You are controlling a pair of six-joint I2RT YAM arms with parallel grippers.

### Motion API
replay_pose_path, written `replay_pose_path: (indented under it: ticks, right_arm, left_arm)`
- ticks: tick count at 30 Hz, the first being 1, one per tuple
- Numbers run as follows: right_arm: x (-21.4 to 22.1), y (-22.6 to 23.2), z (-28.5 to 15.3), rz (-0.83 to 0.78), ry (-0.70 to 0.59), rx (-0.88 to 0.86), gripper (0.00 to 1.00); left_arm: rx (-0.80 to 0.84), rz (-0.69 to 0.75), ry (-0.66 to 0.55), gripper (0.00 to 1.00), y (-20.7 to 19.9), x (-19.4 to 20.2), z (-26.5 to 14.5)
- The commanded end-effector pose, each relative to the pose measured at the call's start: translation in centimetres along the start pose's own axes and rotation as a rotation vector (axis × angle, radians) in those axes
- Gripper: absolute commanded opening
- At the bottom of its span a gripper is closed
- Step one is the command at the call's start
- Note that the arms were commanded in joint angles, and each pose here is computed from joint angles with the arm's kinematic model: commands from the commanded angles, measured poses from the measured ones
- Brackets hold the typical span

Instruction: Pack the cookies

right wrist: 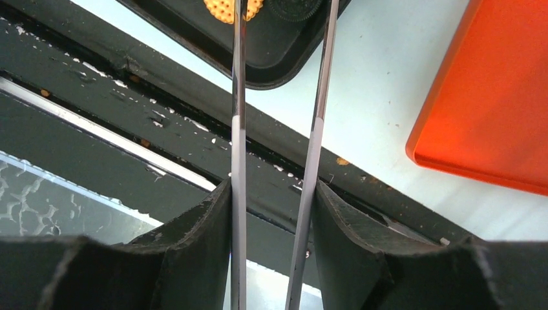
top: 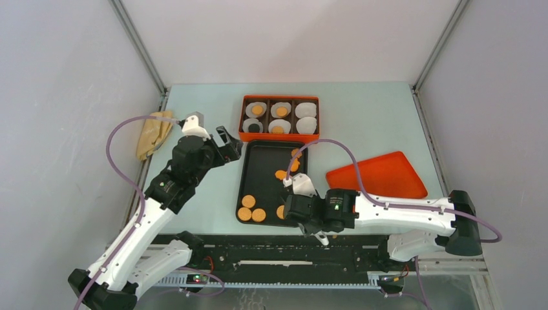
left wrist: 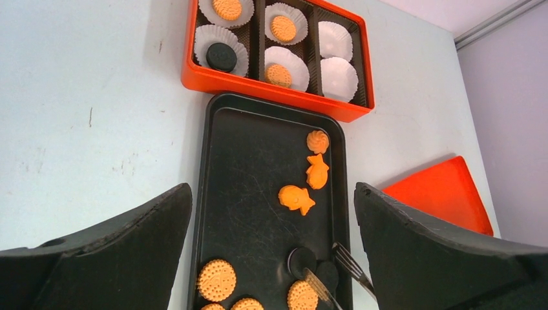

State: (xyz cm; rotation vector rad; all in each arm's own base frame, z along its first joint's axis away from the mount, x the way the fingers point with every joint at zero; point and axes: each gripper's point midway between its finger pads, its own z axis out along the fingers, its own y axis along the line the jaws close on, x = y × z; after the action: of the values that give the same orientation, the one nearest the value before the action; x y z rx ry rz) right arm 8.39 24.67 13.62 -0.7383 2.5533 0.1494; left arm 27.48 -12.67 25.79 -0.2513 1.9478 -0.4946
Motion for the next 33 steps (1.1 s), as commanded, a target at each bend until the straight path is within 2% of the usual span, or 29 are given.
replay_pose_path:
  ticks: [1,8,18,21,24,26,29,33]
  right_arm:
    - [0.0,1.4,-0.5,0.06,-0.014,-0.029,0.53]
    - [-0.4,2.8,1.2,0.036,-0.009,-0.035,0.53]
    - [-0.2,4.0,2.7,0.102,0.046,-0.091,0.51]
    - [-0.2,3.5,3.0,0.129,0.041,-0.089,0.46]
    - [-1.3,3.1,3.1,0.153,0.011,-0.103,0.3]
    - [-2.5,2.5,3.0,0.178,-0.02,-0.106,0.24]
    - [-4.6,1.6,2.6,0.191,-0.086,-0.122,0.2]
    - [-9.7,-1.0,1.6,0.213,-0.207,-0.101,0.17]
  left_arm:
    - [0.045,-0.031,-0.038,1.0,-0.8,-0.7,-0.5]
    - [0.041,-0.032,-0.046,1.0,-0.3,-0.6,-1.0]
    - [0.022,-0.023,-0.057,1.0,0.1,-0.7,-1.1]
    - [0.028,-0.022,-0.051,1.0,-0.1,-0.6,-0.9]
    - [0.032,-0.022,-0.044,1.0,-0.2,-0.5,-0.7]
    - [0.03,-0.02,-0.043,1.0,-0.2,-0.5,-0.6]
    - [0.025,-0.016,-0.051,1.0,-0.1,-0.8,-0.7]
    - [0.019,-0.009,-0.058,1.0,-0.3,-1.2,-0.5]
